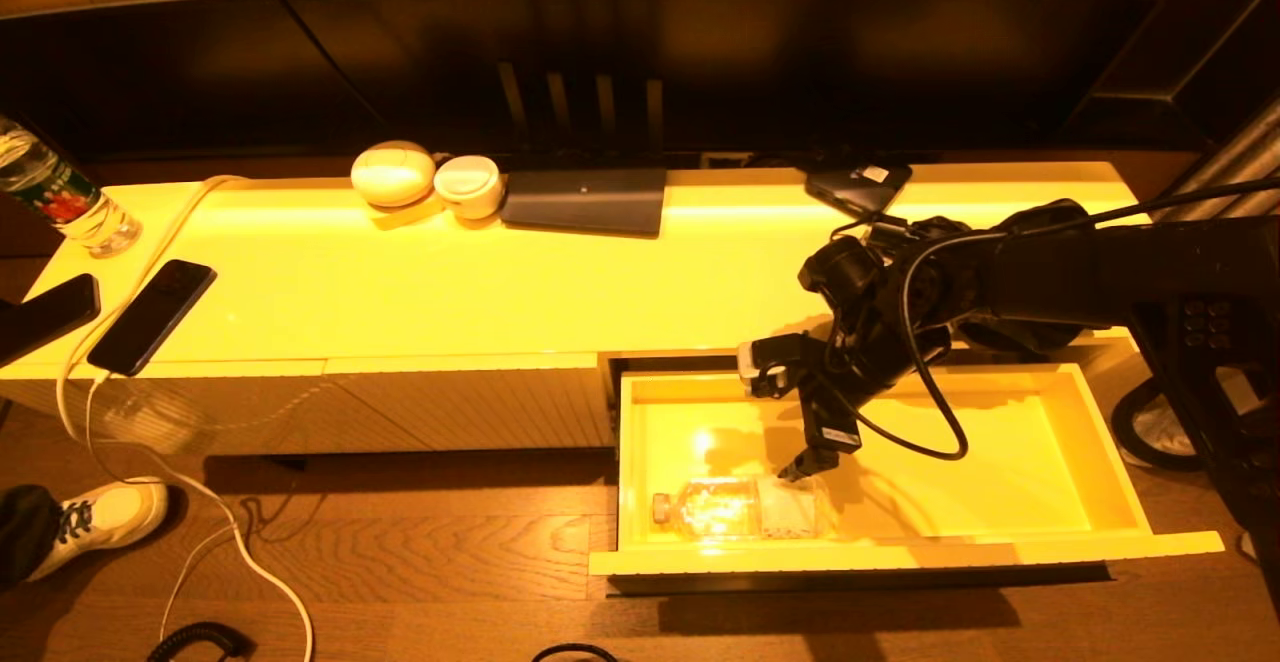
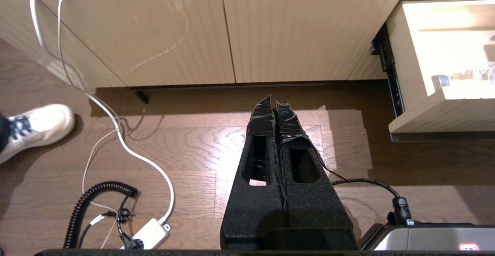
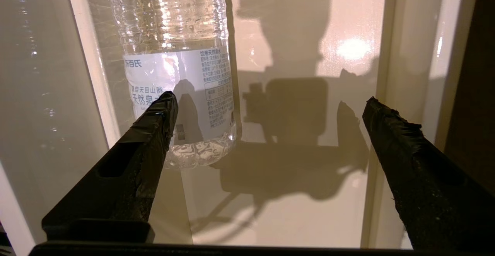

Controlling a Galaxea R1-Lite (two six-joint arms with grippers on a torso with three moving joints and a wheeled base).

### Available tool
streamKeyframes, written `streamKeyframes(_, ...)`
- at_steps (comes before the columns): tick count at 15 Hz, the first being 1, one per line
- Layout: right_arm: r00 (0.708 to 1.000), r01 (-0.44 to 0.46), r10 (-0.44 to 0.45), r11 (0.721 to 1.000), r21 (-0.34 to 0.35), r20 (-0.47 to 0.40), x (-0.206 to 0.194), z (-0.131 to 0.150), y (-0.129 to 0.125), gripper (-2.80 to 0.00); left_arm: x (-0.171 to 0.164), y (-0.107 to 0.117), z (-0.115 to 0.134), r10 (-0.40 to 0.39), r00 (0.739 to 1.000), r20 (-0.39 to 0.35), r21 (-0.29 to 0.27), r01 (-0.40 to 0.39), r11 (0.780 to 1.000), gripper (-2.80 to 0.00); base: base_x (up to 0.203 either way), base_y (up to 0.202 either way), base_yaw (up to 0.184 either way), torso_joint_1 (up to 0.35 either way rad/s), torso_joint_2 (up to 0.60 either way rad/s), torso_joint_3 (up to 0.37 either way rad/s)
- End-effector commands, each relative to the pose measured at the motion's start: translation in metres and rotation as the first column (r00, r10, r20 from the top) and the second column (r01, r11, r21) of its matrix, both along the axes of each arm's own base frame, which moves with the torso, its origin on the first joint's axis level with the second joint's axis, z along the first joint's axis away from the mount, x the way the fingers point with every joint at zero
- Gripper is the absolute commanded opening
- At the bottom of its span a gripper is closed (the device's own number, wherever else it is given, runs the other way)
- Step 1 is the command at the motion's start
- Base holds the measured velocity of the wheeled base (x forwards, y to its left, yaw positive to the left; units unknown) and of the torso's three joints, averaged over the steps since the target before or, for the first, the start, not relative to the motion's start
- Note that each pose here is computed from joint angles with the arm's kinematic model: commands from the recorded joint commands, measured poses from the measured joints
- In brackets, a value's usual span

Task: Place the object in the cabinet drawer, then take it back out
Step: Take the mineral water out of the drawer and put it on the table

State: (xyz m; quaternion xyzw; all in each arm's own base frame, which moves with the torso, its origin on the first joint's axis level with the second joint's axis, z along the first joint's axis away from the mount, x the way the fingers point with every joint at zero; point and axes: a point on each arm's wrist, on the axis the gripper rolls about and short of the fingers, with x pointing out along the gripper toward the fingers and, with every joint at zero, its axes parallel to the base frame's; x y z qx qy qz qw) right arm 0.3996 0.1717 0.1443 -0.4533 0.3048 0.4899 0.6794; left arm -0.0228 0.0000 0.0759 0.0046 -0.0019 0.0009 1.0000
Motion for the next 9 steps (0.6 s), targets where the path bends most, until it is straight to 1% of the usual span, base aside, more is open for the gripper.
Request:
streamKeyframes(1, 1.000, -0.012, 0.012, 1.000, -0.007, -0.022, 0.000, -0.008, 0.004, 0.00, 0.000, 0.000, -0.001, 0.000, 1.000, -0.002, 0.000, 0.000, 1.000, -2.80, 0.000, 0.000, 0.000, 0.000, 0.00, 0.000)
streamKeyframes(4, 0.999, -0.033, 0.033, 0.999, -0.001, -0.039, -0.002, -0.012, 0.011, 0.00, 0.000, 0.000, 0.000, 0.000, 1.000, -0.001, 0.000, 0.000, 1.000, -2.80, 0.000, 0.000, 0.000, 0.000, 0.00, 0.000)
streamKeyframes(9, 0.998, -0.035, 0.035, 0.999, -0.002, -0.052, -0.002, -0.016, 0.014, 0.00, 0.000, 0.000, -0.001, -0.001, 1.000, -0.001, 0.000, 0.001, 1.000, -2.80, 0.000, 0.000, 0.000, 0.000, 0.00, 0.000)
